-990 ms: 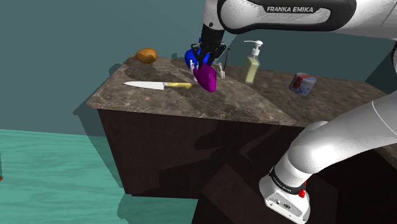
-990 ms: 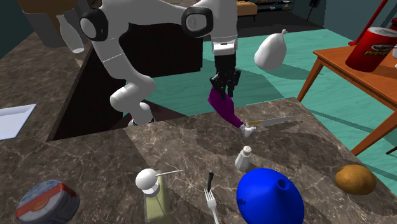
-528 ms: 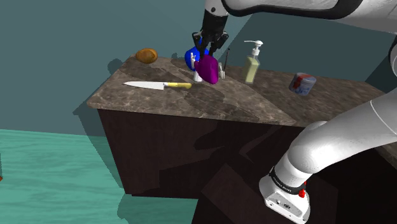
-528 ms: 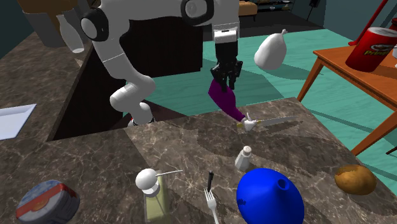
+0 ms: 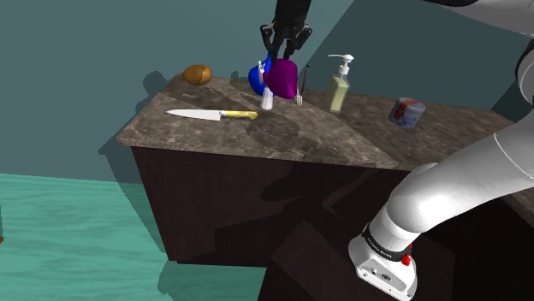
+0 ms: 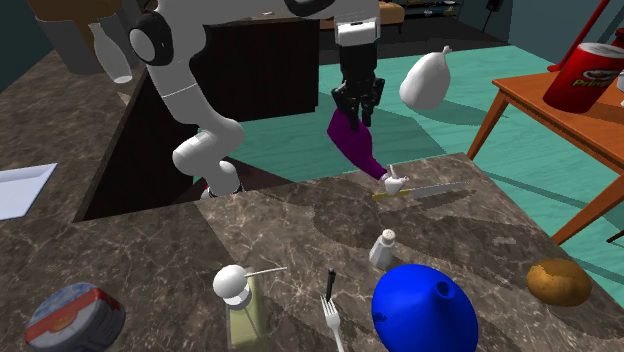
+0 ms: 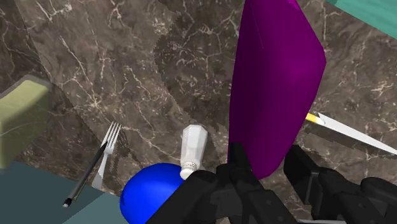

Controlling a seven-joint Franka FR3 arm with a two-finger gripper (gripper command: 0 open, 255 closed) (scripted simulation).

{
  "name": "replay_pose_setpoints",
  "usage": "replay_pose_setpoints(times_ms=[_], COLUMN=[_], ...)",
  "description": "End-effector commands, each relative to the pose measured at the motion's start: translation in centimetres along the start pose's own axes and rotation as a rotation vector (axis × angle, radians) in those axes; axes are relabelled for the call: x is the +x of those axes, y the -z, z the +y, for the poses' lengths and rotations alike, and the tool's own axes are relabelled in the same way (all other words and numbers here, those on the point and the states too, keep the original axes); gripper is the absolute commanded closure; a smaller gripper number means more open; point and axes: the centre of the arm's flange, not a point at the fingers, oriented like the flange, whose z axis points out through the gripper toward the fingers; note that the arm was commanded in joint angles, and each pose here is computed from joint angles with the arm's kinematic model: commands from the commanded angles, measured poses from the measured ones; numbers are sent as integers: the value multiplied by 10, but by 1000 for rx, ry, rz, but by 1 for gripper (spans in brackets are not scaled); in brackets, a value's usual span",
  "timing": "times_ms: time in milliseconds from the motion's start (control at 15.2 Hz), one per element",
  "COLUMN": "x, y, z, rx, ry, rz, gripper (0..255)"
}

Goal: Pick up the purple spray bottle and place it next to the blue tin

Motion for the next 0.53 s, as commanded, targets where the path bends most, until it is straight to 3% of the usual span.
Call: replay_pose_setpoints(times_ms=[0,462], x=[3,15], y=[10,45], z=[1,4], rx=[0,0], ry=[0,0], rz=[0,0], gripper=[255,255])
